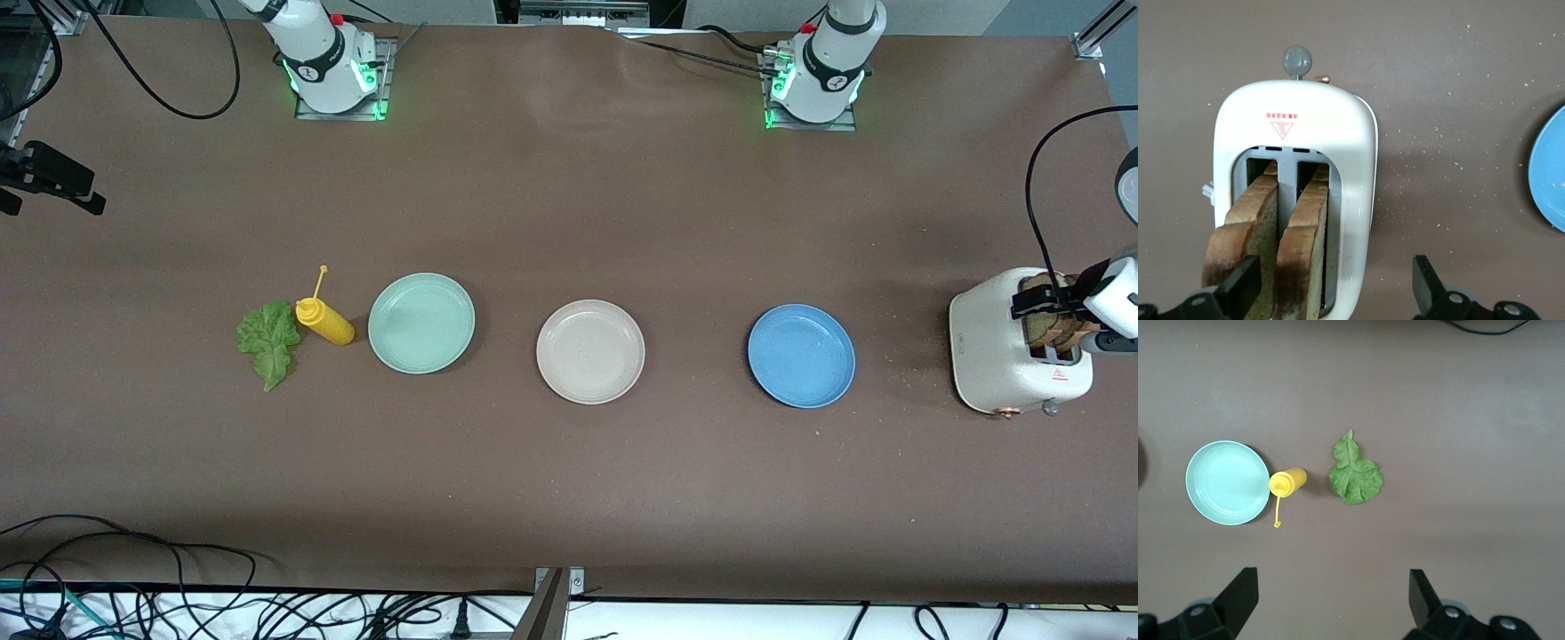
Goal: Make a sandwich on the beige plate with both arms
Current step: 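Lower the left gripper and grasp a bread slice in the toaster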
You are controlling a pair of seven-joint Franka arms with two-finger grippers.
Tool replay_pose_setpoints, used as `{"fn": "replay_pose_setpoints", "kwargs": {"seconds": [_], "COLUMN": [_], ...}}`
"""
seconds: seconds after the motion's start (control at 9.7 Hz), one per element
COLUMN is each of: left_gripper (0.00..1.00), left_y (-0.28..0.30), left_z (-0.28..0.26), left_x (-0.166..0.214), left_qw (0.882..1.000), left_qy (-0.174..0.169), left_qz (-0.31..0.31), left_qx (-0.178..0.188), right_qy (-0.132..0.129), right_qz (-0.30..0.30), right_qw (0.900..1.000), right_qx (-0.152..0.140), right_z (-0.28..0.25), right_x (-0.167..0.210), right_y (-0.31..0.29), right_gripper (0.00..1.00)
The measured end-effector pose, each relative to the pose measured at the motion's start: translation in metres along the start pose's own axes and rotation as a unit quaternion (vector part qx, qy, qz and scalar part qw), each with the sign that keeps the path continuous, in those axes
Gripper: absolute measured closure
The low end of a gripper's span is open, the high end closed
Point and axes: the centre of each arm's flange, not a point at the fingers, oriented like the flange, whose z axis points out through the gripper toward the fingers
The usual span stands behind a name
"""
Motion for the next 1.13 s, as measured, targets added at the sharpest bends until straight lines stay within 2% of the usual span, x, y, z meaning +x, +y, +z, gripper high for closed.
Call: {"fn": "replay_pose_setpoints", "kwargs": {"seconds": [0.21,0.31,0.62,0.82,0.93,1.13], "left_gripper": [0.04,0.1,0.57,0.81,0.86,0.86], "left_y": [0.001,0.001,-0.005,-0.015,-0.017,-0.017], "left_z": [0.01,0.014,0.016,0.016,0.016,0.014], "left_x": [-0.008,-0.012,-0.021,-0.024,-0.024,-0.024], "left_qw": [1.0,1.0,1.0,1.0,0.999,0.999], "left_qy": [0.007,0.007,0.007,0.01,0.011,0.013], "left_qz": [-0.001,-0.002,0.017,0.029,0.033,0.046], "left_qx": [0.0,0.0,-0.001,0.0,0.0,0.001], "right_qy": [0.0,0.0,0.0,0.0,0.0,0.0], "right_qz": [0.0,0.0,0.0,0.0,0.0,0.0], "right_qw": [1.0,1.0,1.0,1.0,1.0,1.0], "right_qx": [0.0,0.0,0.0,0.0,0.0,0.0], "right_z": [0.0,0.0,0.0,0.0,0.0,0.0], "right_x": [0.0,0.0,0.0,0.0,0.0,0.0], "right_y": [0.0,0.0,0.0,0.0,0.0,0.0], "right_gripper": [0.0,0.0,0.0,0.0,0.0,0.0]}}
